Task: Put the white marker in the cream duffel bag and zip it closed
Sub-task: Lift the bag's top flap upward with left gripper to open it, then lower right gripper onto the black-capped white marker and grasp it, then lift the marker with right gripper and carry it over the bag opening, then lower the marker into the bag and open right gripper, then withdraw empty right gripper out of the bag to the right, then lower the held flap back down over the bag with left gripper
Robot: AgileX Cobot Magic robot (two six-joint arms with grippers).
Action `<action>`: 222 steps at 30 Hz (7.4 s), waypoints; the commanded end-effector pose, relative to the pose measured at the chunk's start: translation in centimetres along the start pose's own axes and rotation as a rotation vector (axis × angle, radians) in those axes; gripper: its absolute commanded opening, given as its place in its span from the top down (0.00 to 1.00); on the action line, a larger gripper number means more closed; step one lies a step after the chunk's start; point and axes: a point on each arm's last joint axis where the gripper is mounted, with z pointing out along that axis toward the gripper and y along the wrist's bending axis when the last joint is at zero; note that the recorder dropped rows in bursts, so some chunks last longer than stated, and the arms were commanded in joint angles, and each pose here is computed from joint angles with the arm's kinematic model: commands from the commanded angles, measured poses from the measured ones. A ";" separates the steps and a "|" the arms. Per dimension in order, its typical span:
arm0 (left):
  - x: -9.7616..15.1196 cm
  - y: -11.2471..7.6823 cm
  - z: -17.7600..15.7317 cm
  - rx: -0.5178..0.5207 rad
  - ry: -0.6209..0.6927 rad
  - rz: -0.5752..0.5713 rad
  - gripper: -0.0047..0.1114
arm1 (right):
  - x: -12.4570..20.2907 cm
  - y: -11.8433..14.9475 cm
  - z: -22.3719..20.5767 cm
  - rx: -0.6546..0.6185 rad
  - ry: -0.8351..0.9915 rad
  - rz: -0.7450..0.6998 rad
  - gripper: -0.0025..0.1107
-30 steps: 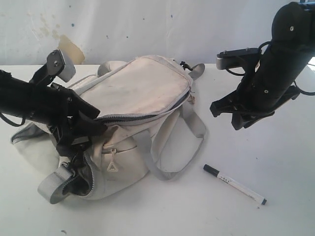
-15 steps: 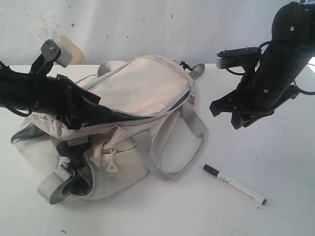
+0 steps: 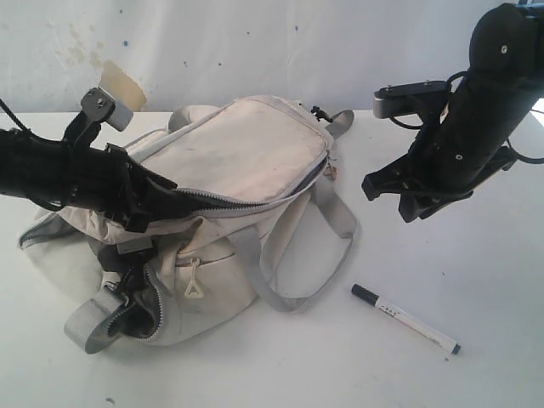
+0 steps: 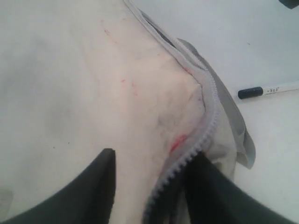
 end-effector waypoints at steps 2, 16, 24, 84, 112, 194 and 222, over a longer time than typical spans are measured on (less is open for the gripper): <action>-0.6 0.2 0.0 -0.029 -0.059 -0.066 0.88 | 0.1 0.0 -0.2 0.003 -0.011 -0.008 0.83; -5.3 2.0 -1.5 -0.071 -0.153 0.047 0.96 | 0.3 0.0 -0.1 0.002 0.022 -0.027 0.83; -7.9 4.9 -5.1 -0.132 -0.317 -0.066 0.96 | 1.4 -0.1 1.6 -0.003 0.107 -0.092 0.65; -8.0 5.1 -5.6 -0.124 -0.355 -0.095 0.96 | 3.8 2.7 11.7 -0.015 0.351 -0.289 0.98; -8.0 5.1 -5.6 -0.124 -0.355 -0.095 0.96 | 0.1 3.0 6.4 -0.008 0.267 -0.291 0.98; -7.3 5.0 -5.3 -0.119 -0.271 -0.029 0.96 | -4.2 5.6 3.0 -0.868 -0.063 0.323 0.61; -6.7 2.5 -5.2 0.126 -0.208 0.184 0.89 | -0.4 -3.6 4.6 -0.328 0.130 0.157 0.94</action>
